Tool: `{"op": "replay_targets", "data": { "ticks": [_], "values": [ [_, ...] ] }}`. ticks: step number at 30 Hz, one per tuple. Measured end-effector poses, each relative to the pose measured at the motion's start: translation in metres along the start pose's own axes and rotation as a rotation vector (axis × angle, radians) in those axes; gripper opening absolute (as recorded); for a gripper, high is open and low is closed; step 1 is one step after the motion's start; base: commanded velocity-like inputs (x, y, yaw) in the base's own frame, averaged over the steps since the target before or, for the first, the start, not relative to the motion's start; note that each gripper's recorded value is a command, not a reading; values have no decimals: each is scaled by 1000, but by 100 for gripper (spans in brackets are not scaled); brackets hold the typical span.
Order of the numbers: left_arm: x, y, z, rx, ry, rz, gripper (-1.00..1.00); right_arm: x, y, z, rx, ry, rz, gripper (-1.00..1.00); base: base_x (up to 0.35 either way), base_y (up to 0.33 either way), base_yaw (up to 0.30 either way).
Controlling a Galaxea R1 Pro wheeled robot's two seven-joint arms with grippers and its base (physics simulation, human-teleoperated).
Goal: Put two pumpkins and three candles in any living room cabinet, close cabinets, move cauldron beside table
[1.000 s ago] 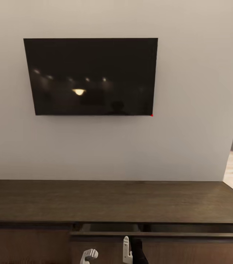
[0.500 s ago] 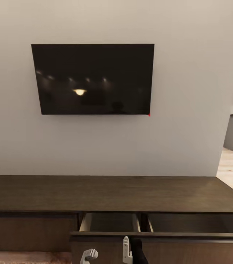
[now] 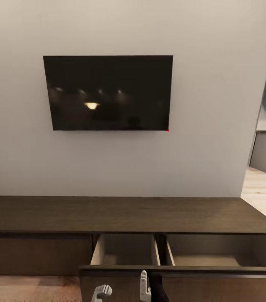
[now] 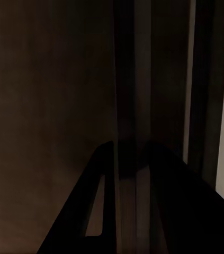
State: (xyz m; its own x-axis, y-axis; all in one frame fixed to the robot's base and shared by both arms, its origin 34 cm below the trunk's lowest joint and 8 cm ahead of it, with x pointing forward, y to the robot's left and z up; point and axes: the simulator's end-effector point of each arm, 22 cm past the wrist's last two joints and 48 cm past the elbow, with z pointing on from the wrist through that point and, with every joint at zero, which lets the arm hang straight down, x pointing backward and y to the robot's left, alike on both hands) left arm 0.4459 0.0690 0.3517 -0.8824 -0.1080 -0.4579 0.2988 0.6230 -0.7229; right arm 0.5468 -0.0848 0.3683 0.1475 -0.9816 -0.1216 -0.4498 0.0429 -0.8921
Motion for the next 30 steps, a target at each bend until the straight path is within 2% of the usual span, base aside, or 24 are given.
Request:
{"op": "replay_targets", "data": {
  "ticks": [23, 25, 30],
  "values": [
    [0, 0, 0, 0, 0, 0, 100, -1, 0, 0, 0, -2, -3, -100, -176, 0, 0],
    [1, 2, 1, 0, 3, -4, 100, 1, -3, 5, -5, -7, -23, -100, -173, 0, 0],
    [8, 12, 9, -3, 21, -26, 100, 4, -12, 22, 3, -5, -20, -100, -171, 0, 0]
  ]
}}
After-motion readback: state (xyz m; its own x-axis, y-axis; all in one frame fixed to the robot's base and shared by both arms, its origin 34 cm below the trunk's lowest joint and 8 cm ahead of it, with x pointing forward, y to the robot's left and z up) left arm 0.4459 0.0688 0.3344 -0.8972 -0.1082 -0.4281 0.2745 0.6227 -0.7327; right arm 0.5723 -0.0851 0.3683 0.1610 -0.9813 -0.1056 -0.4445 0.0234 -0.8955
